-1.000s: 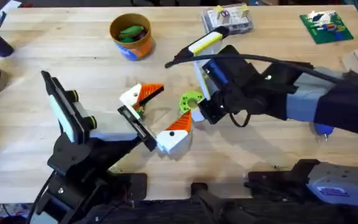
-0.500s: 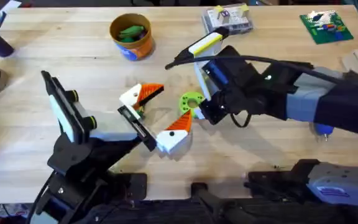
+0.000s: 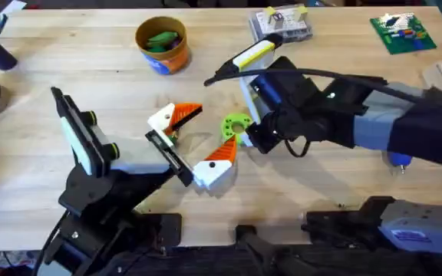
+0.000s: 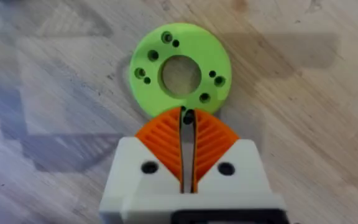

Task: Pick up the gripper from the table and insert it into the empty holder that is missing its gripper. Then pick up a screw, insert it into the mounting hole, and use the screwdriver to tighten it. Finally, clean up the table by picking up the vegetable and placing it into the bucket.

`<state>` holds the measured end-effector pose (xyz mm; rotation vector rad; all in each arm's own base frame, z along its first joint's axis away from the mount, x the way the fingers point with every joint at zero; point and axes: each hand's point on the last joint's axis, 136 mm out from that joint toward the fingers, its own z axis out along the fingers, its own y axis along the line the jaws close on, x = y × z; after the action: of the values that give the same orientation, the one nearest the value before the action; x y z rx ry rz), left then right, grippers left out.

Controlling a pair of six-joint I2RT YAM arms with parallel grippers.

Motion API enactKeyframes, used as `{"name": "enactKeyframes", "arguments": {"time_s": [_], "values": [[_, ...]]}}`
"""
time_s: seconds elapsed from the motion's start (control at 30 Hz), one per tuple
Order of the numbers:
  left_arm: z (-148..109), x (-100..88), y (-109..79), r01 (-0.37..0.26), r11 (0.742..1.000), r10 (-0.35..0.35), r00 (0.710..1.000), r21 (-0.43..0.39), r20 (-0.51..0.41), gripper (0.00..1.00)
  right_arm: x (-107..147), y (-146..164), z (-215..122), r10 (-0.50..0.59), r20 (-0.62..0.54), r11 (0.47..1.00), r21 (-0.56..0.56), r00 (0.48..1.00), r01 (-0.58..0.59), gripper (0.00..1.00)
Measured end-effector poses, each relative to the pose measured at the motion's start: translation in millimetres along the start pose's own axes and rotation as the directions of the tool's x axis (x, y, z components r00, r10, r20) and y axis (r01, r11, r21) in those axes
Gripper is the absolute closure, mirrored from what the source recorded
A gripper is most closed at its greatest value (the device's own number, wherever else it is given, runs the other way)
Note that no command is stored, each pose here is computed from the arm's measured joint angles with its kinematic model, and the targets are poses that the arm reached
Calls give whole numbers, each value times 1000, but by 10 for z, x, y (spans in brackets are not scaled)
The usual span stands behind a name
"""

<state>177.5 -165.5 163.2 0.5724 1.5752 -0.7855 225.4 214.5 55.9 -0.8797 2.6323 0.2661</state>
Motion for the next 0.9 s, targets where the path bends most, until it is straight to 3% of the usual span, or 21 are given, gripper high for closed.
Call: {"name": "enactKeyframes", "arguments": {"time_s": [0.5,0.67,0.9], "values": [[0,0,-1,0,1000,0,1000,0,0,15,-37,4,-55,-1,-5,1000,1,1000,1,994],[0,0,0,0,1000,0,1000,0,0,15,-273,5,-388,8,-6,1000,5,1000,-8,994],[0,0,0,0,1000,0,1000,0,0,15,-779,49,-1035,2,91,1000,-2,996,-2,994]]}}
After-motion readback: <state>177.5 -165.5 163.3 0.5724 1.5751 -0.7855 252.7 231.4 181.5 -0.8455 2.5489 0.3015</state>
